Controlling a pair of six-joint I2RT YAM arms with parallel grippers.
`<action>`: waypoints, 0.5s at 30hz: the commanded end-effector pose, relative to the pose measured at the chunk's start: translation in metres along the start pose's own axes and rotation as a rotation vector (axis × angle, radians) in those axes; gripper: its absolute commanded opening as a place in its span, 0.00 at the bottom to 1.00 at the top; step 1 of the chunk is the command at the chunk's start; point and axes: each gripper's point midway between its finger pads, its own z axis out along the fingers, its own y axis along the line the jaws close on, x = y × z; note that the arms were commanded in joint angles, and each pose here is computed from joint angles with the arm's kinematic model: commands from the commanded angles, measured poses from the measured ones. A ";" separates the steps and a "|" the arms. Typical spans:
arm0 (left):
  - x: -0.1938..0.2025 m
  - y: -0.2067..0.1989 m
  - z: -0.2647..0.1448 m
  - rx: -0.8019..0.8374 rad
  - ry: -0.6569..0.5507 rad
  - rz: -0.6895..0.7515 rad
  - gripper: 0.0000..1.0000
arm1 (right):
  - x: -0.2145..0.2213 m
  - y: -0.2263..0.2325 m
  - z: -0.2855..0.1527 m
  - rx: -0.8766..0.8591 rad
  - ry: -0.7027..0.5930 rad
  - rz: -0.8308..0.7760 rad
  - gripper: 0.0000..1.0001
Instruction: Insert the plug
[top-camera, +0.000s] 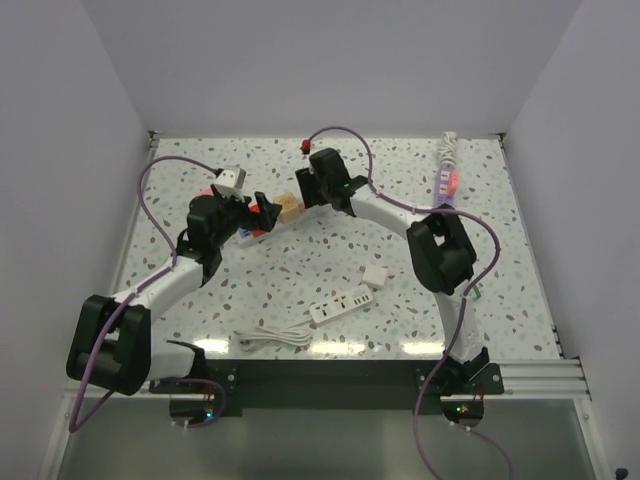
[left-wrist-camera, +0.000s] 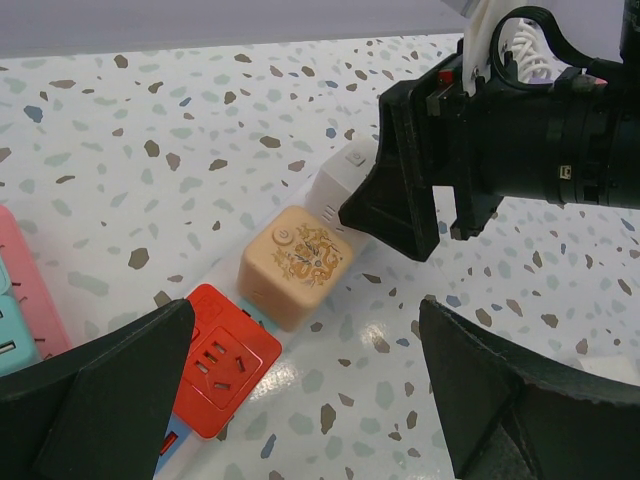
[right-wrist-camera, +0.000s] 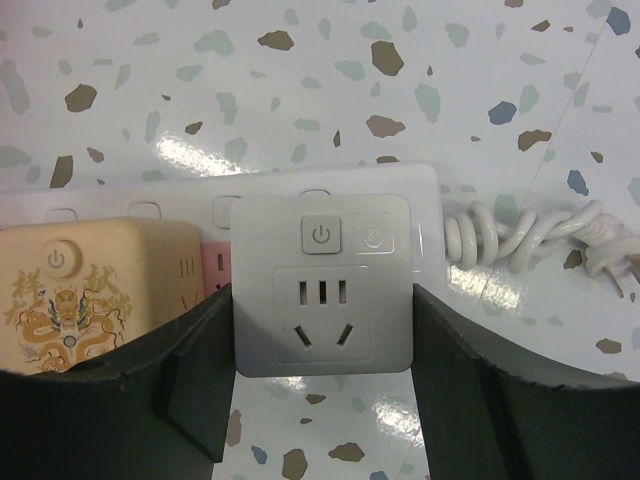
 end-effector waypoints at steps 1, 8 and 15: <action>-0.015 -0.004 -0.003 0.021 -0.051 0.033 1.00 | 0.080 -0.042 0.013 0.161 0.237 -0.059 0.00; -0.015 -0.003 -0.002 0.018 -0.053 0.034 1.00 | 0.102 -0.038 0.012 0.197 0.276 -0.096 0.00; -0.014 -0.003 -0.003 0.019 -0.049 0.033 1.00 | 0.122 -0.035 0.008 0.228 0.306 -0.121 0.00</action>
